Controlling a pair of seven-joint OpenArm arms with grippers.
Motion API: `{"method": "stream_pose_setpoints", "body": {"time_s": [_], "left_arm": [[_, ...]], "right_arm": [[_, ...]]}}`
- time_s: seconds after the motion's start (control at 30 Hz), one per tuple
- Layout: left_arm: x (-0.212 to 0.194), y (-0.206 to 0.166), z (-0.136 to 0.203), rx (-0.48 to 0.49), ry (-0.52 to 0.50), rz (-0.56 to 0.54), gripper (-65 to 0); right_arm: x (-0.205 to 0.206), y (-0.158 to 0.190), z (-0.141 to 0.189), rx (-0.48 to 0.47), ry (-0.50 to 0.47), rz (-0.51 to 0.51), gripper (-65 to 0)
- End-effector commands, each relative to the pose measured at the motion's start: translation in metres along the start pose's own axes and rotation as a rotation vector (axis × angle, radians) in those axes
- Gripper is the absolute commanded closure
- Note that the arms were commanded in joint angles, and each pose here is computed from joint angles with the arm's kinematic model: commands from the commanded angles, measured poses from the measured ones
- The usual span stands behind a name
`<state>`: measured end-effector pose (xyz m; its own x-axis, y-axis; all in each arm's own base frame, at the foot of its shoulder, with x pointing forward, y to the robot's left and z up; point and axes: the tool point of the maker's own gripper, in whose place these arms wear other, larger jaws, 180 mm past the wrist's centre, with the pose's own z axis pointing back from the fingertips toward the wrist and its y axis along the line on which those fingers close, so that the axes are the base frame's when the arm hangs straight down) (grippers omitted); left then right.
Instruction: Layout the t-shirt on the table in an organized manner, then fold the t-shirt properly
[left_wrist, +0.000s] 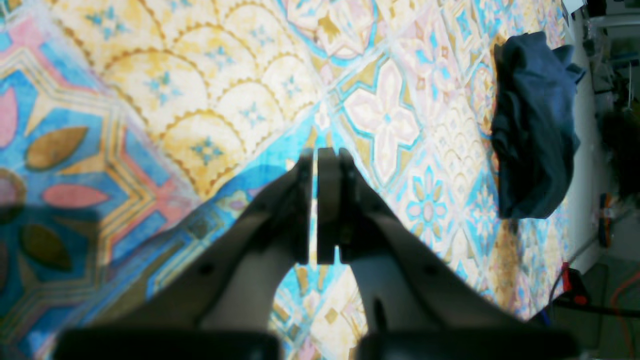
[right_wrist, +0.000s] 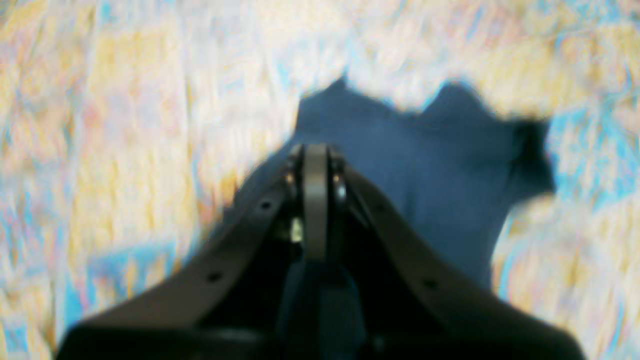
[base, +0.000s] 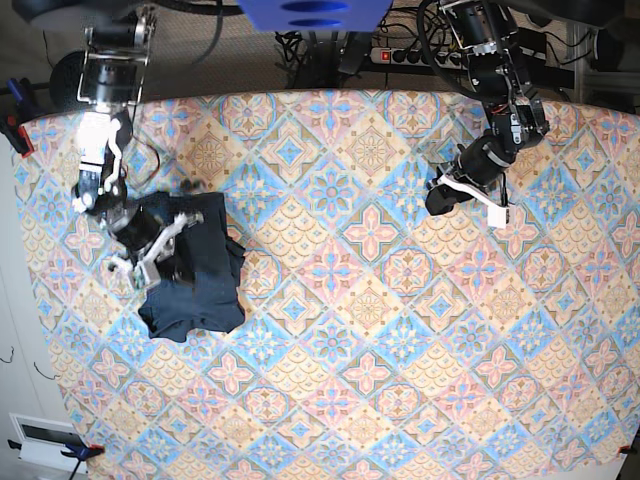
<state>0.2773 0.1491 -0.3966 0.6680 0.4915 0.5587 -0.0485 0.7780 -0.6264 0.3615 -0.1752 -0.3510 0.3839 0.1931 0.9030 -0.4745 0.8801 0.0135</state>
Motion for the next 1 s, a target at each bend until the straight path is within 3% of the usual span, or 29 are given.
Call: {"method": "stream_pose_setpoints", "body": {"time_s": [0.0, 0.13, 0.37, 0.47, 0.57, 0.73, 0.97], "left_arm": [[0.013, -0.007, 0.001, -0.025, -0.038, -0.013, 0.0], [0.013, -0.007, 0.001, -0.025, -0.038, -0.013, 0.0], [0.014, -0.007, 0.0, -0.027, -0.04, -0.013, 0.0], [0.014, -0.008, 0.001, -0.029, -0.043, -0.014, 0.0], [0.015, -0.009, 0.001, -0.029, -0.043, -0.017, 0.0], [0.013, -0.008, 0.003, -0.026, -0.04, -0.016, 0.0], [0.012, -0.008, 0.003, -0.027, -0.038, -0.017, 0.0]], "right_arm": [[0.022, -0.004, 0.004, -0.004, -0.064, 0.024, -0.2], [0.001, 0.003, 0.006, 0.007, -0.021, 0.002, -0.2], [-0.082, -0.002, 0.005, -0.002, 0.156, -0.159, -0.2], [-0.097, -0.002, 0.006, -0.004, 0.184, -0.19, -0.2], [-0.079, -0.004, 0.006, -0.008, 0.138, -0.17, -0.2], [-0.007, 0.003, 0.008, 0.021, -0.048, -0.111, -0.2], [-0.017, 0.025, 0.022, 0.059, -0.049, -0.137, -0.2]]}}
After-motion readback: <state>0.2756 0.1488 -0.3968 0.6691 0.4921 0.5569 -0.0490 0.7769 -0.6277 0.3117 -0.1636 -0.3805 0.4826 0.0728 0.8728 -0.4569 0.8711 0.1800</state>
